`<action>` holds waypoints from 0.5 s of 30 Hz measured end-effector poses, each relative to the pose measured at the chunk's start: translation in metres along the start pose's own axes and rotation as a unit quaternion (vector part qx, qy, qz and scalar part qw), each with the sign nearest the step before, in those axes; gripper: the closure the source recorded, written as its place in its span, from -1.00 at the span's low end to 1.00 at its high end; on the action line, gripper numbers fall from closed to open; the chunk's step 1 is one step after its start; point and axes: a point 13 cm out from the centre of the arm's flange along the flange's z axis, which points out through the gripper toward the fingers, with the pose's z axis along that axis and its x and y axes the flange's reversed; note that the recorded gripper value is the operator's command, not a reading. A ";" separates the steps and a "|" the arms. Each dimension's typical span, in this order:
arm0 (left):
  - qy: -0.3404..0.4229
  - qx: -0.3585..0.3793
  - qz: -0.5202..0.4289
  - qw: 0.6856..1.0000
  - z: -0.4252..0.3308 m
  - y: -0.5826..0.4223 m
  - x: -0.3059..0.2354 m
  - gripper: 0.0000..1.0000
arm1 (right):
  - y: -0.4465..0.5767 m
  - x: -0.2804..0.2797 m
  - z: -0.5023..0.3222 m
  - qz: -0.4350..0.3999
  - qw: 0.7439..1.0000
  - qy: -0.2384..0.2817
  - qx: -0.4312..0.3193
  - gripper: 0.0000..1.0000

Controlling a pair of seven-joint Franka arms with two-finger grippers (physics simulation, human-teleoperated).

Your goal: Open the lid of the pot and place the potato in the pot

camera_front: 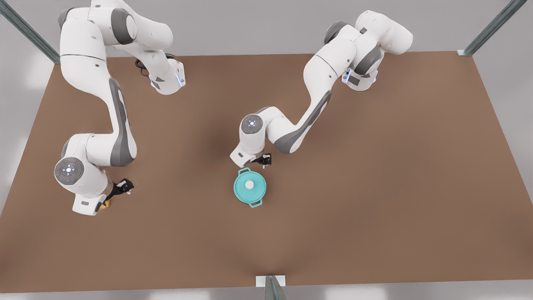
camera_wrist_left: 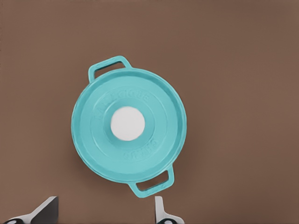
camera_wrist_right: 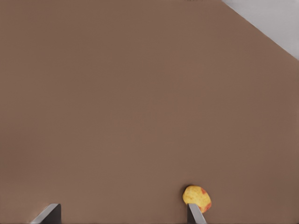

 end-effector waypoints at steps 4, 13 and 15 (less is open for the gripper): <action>-0.025 0.011 -0.044 0.999 0.014 0.000 -0.025 -1.00 | -0.040 -0.013 0.026 -0.070 0.996 -0.042 0.041 -1.00; -0.054 0.034 -0.090 0.994 0.043 -0.004 -0.045 -1.00 | -0.094 -0.004 0.090 -0.191 0.976 -0.065 0.086 -1.00; -0.058 0.040 -0.096 0.993 0.046 -0.006 -0.046 -1.00 | -0.106 0.005 0.100 -0.209 0.972 -0.063 0.089 -1.00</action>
